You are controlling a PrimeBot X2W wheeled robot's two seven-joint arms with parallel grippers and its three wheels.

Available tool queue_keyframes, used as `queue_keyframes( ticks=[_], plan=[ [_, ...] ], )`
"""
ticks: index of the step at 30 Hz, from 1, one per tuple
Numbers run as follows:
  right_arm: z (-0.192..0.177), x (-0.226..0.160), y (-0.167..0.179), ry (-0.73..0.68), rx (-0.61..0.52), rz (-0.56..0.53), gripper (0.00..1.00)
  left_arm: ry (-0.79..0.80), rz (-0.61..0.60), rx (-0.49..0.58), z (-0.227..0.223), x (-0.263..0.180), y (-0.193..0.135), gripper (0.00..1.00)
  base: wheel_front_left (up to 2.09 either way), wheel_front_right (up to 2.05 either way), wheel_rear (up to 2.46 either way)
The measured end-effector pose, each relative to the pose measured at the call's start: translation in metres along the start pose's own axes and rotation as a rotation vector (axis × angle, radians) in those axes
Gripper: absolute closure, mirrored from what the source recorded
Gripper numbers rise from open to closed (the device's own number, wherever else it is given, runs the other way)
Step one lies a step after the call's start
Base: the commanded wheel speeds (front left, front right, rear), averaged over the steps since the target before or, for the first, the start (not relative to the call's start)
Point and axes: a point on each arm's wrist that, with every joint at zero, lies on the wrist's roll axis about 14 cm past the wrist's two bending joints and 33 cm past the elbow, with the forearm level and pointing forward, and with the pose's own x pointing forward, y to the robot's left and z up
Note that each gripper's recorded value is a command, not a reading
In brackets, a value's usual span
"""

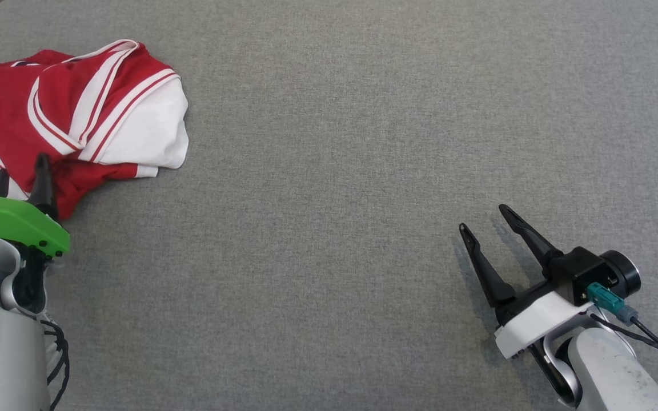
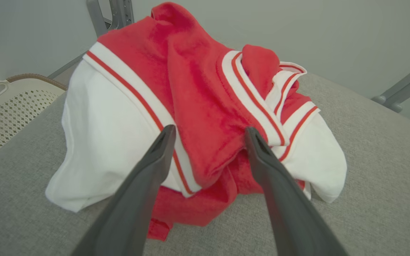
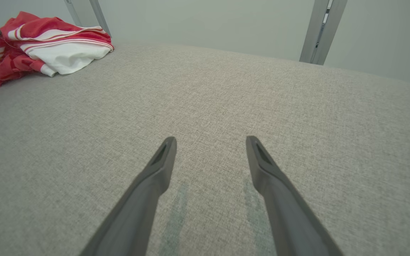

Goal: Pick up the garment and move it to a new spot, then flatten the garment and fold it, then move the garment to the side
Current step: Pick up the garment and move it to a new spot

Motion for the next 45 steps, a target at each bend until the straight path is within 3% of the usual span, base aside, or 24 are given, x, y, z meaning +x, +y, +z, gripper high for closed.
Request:
queue_keyframes(
  ticks=[6, 7, 9, 11, 12, 13, 14, 15, 23, 28, 34, 41, 45],
  plan=[
    [-0.001, -0.001, -0.001, 0.003, 0.007, -0.008, 0.00, 0.054, 0.020, -0.004, -0.015, 0.001, 0.005, 0.00, 0.00, 0.00, 0.00],
    [-0.001, 0.000, -0.001, 0.002, 0.008, -0.010, 0.00, 0.057, 0.021, -0.004, -0.016, 0.002, 0.005, 0.06, 0.00, 0.00, 0.00],
    [0.000, 0.000, -0.002, 0.000, 0.009, -0.013, 0.00, 0.059, 0.023, -0.003, -0.015, 0.004, 0.006, 0.06, 0.00, 0.00, 0.00],
    [0.000, 0.000, -0.003, -0.002, 0.009, -0.017, 0.00, 0.049, 0.020, 0.000, -0.012, 0.006, 0.004, 0.27, 0.00, 0.00, 0.00],
    [0.000, 0.000, -0.004, -0.002, 0.008, -0.020, 0.00, 0.049, 0.019, 0.001, -0.011, 0.007, 0.004, 0.51, 0.00, 0.00, 0.00],
    [0.000, 0.000, -0.005, -0.002, 0.008, -0.023, 0.00, 0.050, 0.018, 0.001, -0.011, 0.008, 0.003, 0.60, 0.00, 0.00, 0.00],
    [0.000, -0.001, -0.006, -0.001, 0.008, -0.025, 0.00, 0.053, 0.017, 0.003, -0.011, 0.009, 0.002, 0.75, 0.00, 0.00, 0.00],
    [0.000, -0.001, -0.006, -0.001, 0.008, -0.027, 0.00, 0.058, 0.017, 0.004, -0.012, 0.010, 0.002, 1.00, 0.00, 0.00, 0.00],
    [0.002, -0.004, -0.007, -0.004, 0.014, -0.043, 0.00, 0.058, 0.010, 0.027, -0.009, 0.012, 0.000, 1.00, 0.00, 0.00, 0.00],
    [0.007, -0.006, -0.004, -0.018, 0.020, -0.053, 0.00, -0.012, -0.068, 0.052, 0.020, 0.019, -0.028, 1.00, 0.00, 0.00, 0.00],
    [0.011, -0.012, 0.000, -0.024, 0.018, -0.056, 0.00, -0.123, -0.308, 0.141, 0.071, 0.015, -0.125, 1.00, 0.00, 0.00, 0.00],
    [0.024, -0.015, 0.021, -0.061, 0.044, -0.033, 0.00, -0.041, -0.695, 0.086, 0.049, -0.045, -0.277, 1.00, 0.00, 0.00, 0.00],
    [0.029, -0.022, 0.021, -0.076, 0.049, -0.050, 0.00, 0.023, -0.853, 0.089, 0.038, -0.077, -0.322, 1.00, 0.00, 0.00, 0.00]
  ],
)
